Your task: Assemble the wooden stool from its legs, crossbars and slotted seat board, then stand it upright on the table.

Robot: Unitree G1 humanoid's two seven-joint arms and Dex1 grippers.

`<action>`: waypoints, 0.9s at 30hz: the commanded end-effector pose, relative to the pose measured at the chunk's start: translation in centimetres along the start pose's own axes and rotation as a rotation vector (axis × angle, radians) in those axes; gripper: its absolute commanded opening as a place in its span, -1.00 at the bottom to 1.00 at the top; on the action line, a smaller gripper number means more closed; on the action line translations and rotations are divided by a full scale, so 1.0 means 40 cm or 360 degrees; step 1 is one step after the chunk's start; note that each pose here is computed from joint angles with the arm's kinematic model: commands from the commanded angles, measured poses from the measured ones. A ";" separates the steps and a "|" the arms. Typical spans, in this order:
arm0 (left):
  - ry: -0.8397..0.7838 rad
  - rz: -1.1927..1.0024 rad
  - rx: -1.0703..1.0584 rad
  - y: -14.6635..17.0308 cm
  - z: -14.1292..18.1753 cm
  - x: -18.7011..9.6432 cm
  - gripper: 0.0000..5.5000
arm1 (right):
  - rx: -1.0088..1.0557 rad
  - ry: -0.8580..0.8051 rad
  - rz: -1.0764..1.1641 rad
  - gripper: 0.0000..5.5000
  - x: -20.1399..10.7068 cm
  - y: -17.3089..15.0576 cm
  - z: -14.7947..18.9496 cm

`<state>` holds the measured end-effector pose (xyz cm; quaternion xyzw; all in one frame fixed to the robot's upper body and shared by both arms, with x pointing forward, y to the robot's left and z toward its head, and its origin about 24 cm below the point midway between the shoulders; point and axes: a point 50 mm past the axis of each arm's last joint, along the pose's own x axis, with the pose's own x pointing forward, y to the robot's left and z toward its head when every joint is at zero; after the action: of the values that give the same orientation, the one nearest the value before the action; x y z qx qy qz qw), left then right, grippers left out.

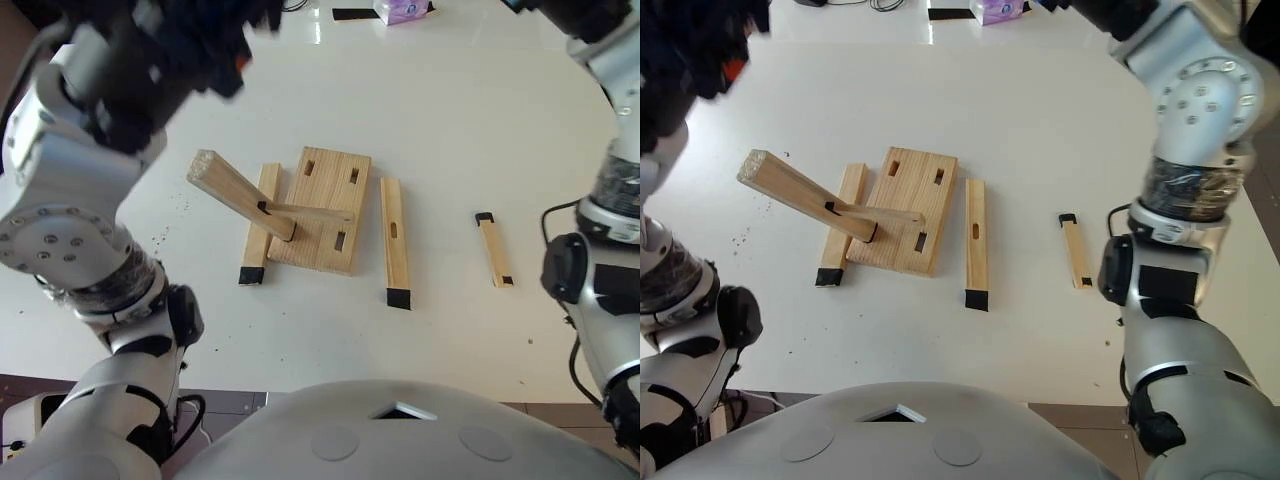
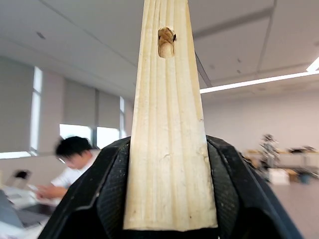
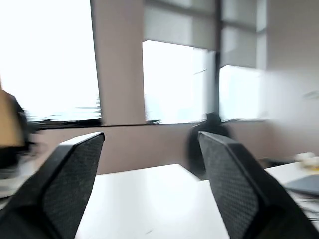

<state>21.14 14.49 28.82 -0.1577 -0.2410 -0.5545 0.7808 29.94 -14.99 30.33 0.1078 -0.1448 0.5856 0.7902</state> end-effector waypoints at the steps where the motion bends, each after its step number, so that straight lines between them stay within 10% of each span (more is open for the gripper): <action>1: 0.0004 -0.0071 0.0003 0.000 -0.001 -0.016 -0.26 | 0.0009 0.0006 0.0410 0.27 0.006 0.059 0.054; 27: 0.0353 -0.0304 0.0020 0.008 -0.092 -0.067 -0.26 | 0.0233 -0.0002 0.0742 0.56 0.029 0.127 0.070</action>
<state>21.42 14.56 24.63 -0.0783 -0.1806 -0.6388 0.7438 25.25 -13.60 32.96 0.1372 -0.1161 0.7614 0.6228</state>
